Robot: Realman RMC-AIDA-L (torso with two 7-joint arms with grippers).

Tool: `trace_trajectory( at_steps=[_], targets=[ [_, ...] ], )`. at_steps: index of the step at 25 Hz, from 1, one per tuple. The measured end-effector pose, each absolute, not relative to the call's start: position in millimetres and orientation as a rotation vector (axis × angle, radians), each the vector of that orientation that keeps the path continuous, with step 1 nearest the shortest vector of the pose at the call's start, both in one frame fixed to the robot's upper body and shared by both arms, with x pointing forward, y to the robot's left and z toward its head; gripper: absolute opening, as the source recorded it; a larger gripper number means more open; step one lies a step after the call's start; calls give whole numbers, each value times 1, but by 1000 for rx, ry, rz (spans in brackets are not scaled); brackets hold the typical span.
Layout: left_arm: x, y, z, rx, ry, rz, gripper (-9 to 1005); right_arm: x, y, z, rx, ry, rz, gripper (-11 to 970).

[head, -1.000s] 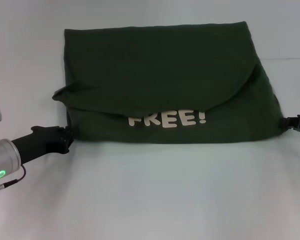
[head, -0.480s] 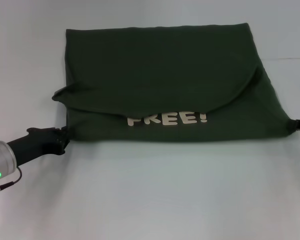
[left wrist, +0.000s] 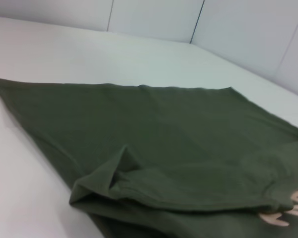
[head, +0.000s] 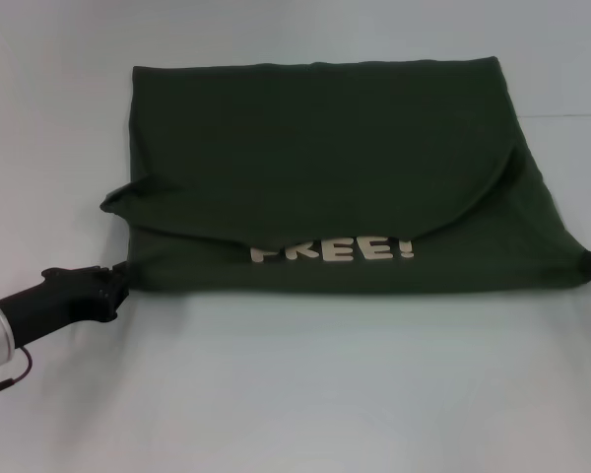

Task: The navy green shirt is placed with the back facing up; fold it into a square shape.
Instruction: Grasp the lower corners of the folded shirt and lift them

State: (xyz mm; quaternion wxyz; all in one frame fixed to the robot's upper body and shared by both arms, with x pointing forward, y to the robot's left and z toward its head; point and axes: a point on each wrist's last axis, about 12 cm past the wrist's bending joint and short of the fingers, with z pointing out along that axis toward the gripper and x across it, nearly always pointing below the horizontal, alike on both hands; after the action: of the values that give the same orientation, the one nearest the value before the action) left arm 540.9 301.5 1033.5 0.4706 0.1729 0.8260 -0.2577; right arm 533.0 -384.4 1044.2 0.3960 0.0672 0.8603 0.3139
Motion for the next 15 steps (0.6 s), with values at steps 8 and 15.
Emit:
trace_trajectory(
  at_steps=[8, 15],
  targets=[
    [520, 303, 1036, 431, 1992, -766, 38, 499, -383, 1041, 66, 2111, 908, 38],
    [490, 312, 1034, 382, 1988, -892, 37, 467, -382, 1035, -10, 2069, 968, 38]
  ],
)
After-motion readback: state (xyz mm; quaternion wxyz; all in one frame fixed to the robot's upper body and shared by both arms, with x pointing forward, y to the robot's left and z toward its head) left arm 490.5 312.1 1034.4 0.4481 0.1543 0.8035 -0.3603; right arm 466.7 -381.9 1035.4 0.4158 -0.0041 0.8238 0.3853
